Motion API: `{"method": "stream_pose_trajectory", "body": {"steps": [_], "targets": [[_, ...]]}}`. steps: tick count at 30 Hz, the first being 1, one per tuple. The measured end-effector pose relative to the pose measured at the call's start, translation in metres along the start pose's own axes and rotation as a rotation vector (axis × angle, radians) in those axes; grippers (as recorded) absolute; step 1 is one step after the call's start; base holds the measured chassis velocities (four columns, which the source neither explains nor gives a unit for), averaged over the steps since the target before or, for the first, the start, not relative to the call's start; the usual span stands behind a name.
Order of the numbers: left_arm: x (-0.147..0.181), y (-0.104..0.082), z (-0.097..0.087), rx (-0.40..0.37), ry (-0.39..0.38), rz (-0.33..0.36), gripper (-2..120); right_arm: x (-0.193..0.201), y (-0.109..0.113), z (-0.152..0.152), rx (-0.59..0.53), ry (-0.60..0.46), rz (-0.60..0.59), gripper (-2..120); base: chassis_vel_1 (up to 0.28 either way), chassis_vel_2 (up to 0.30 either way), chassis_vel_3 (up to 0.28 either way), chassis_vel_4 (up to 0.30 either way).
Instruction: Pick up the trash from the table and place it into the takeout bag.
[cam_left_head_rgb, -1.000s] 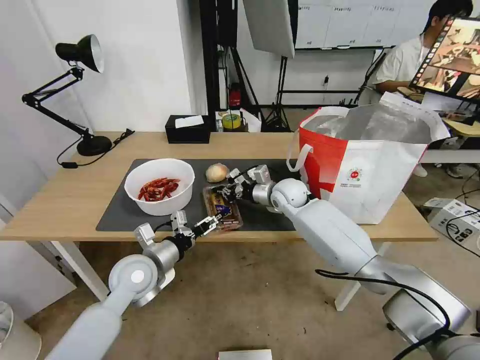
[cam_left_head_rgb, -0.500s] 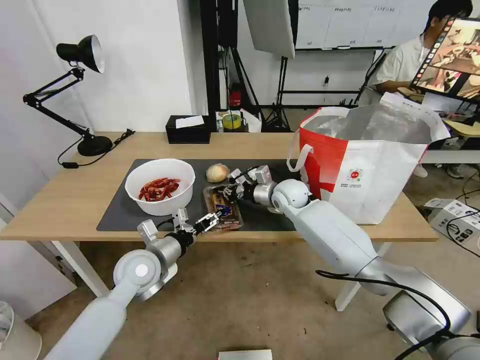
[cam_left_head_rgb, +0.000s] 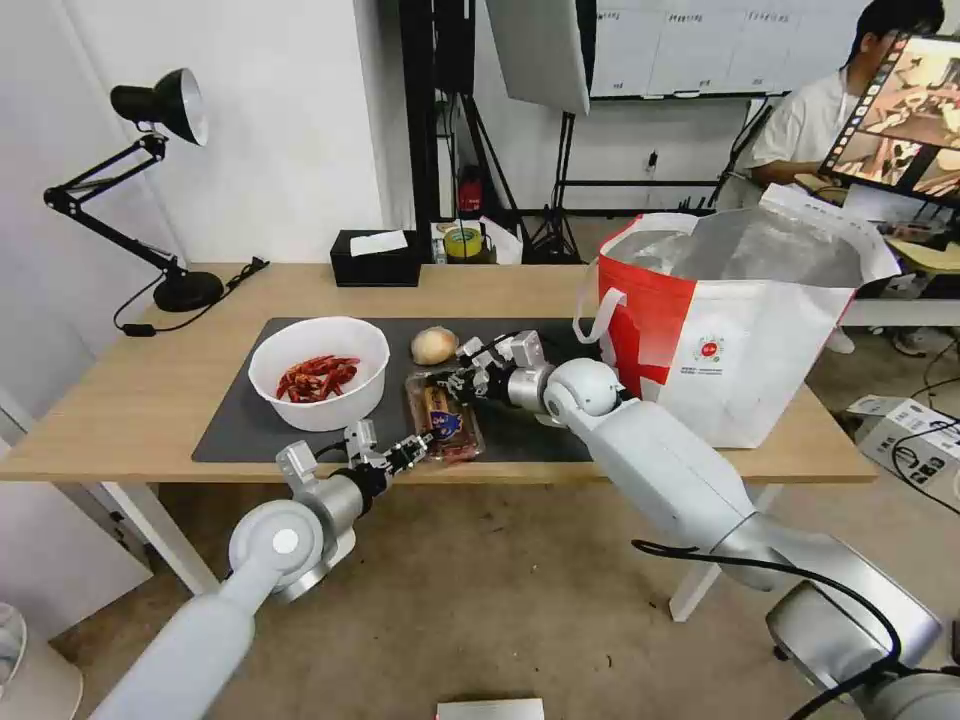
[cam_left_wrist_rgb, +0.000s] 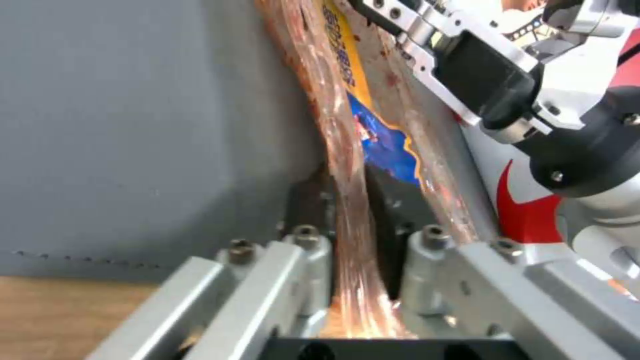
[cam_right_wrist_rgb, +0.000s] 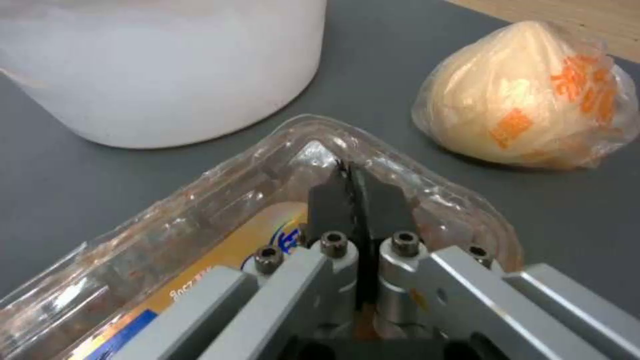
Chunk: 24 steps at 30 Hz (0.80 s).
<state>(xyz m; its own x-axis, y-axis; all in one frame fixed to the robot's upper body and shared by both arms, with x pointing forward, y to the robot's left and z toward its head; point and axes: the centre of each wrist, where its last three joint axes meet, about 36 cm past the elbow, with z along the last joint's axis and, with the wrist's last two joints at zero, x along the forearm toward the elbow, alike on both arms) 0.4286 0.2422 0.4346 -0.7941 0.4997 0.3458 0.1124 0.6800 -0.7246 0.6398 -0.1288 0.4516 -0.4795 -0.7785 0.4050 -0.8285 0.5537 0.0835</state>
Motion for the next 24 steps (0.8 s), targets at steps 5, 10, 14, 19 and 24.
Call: {"method": "stream_pose_trajectory", "body": {"steps": [5,10,14,19,24], "targets": [[0.001,0.002,0.002,-0.008,-0.01,-0.004,1,0.001,0.0,0.001,-0.003,-0.003,0.0,0,0.0,0.0,0.0,0.0],[0.002,0.002,0.0,-0.011,-0.016,-0.006,1,0.007,0.0,-0.003,-0.001,-0.029,0.003,0,0.0,0.0,0.0,0.0],[0.004,0.002,-0.002,-0.014,-0.024,-0.008,1,0.025,0.006,-0.016,-0.005,-0.115,0.024,0,0.0,0.0,0.0,0.0],[0.006,0.0,-0.002,-0.016,-0.027,-0.005,1,0.049,0.023,-0.028,-0.029,-0.213,0.068,0,0.0,0.0,0.0,0.0],[0.008,-0.005,-0.003,-0.018,-0.034,0.009,1,0.081,0.045,-0.016,-0.073,-0.307,0.174,10,0.0,0.0,0.0,0.0]]}}
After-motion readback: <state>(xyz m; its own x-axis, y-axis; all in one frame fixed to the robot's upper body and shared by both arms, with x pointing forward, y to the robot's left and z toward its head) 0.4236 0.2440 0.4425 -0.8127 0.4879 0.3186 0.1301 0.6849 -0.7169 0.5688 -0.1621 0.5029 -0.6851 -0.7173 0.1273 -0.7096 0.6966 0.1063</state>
